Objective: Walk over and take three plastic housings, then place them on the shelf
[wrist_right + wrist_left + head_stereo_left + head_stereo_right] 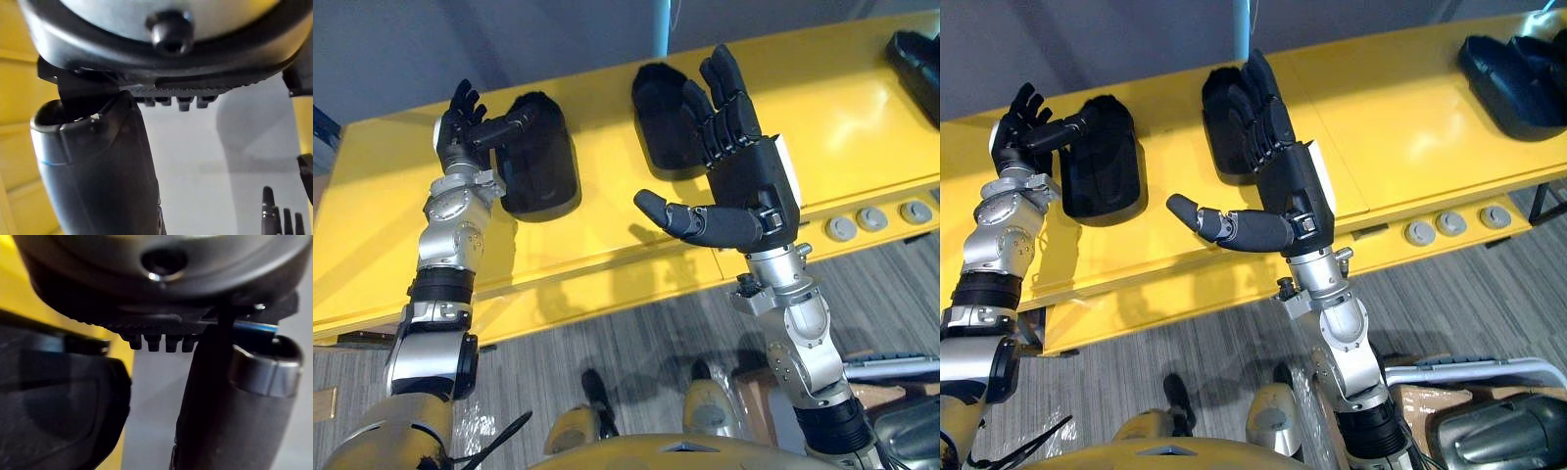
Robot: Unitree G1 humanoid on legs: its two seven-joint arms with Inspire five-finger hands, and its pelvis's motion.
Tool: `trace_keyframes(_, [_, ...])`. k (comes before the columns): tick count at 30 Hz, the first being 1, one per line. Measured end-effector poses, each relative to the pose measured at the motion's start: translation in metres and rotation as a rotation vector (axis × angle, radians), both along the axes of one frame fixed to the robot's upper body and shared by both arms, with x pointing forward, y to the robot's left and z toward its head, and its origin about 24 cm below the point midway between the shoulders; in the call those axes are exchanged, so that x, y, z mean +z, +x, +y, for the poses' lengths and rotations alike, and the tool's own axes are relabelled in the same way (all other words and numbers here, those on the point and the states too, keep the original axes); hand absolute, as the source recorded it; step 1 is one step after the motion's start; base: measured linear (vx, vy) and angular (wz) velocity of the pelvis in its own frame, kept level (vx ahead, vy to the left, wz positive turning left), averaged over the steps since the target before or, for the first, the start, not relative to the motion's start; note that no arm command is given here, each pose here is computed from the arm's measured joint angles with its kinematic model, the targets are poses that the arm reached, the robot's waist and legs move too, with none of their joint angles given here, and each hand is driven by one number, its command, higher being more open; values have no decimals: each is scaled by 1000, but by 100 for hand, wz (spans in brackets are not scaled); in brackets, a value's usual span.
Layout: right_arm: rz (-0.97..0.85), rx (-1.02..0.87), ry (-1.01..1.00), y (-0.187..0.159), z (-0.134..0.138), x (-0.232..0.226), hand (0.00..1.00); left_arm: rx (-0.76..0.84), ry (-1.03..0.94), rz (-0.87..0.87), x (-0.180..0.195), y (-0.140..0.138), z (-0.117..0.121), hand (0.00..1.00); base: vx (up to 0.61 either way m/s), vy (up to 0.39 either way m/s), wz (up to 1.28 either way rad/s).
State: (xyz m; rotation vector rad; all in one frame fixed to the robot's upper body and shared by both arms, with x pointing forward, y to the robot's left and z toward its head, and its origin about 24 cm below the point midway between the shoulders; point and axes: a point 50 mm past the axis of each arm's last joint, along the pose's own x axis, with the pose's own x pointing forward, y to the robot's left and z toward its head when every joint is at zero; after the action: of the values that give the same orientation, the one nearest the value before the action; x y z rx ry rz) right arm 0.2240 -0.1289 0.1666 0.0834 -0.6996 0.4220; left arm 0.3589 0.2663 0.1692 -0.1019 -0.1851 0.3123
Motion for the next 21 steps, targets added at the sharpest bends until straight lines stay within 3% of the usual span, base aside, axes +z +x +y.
trace_keyframes(9, [52,29,-28,12,10,-5,100,79,126,23,-14,-20,14,100,4,-1,21])
trace_keyframes(14, [133,168,-163,21,31,-22,100,163,171,13,-36,-55,31,100,-74,-8,31])
trace_keyframes(21, [215,225,-241,28,35,-43,100,58,20,-115,-61,-115,3,100,-60,0,31])
